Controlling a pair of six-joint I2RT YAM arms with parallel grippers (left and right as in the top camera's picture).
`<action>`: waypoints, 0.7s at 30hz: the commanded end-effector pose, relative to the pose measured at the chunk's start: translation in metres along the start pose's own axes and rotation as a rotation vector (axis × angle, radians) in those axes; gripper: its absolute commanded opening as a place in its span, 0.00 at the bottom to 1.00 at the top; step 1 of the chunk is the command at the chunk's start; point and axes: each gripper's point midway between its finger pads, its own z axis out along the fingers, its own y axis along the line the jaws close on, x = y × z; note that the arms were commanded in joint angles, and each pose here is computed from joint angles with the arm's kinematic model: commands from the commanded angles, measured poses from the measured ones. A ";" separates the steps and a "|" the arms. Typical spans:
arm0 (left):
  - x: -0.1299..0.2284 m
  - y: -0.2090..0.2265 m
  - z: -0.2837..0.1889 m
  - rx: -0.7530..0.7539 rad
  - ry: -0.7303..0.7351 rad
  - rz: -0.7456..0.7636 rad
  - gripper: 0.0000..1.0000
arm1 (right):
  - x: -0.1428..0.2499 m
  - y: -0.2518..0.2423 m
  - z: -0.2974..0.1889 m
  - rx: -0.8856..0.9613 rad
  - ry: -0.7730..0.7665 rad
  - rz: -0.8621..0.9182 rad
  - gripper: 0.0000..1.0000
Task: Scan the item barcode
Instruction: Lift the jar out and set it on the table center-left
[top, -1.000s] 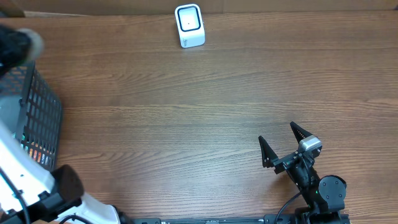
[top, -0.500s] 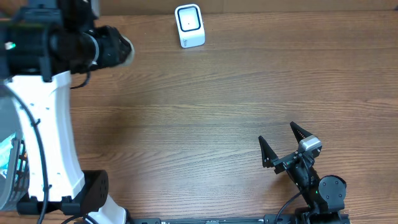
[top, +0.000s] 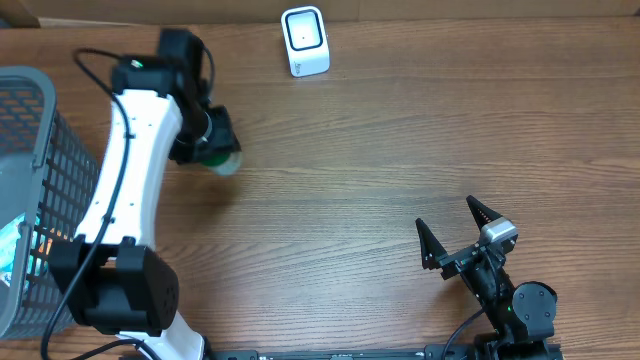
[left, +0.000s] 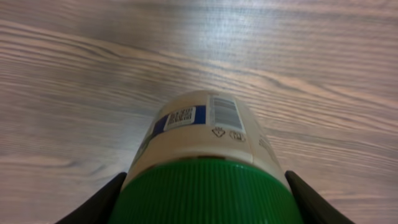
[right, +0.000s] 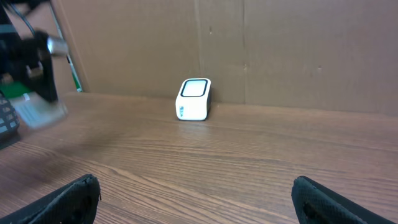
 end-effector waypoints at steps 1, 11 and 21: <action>0.018 0.001 0.036 -0.017 0.053 -0.020 0.50 | 0.001 0.002 0.000 -0.011 -0.005 0.005 1.00; 0.040 0.011 0.108 -0.016 0.060 -0.025 0.51 | 0.001 0.002 0.000 -0.011 -0.005 0.005 1.00; 0.040 0.012 0.114 -0.013 0.053 -0.024 0.98 | 0.001 0.002 0.000 -0.011 -0.005 0.005 1.00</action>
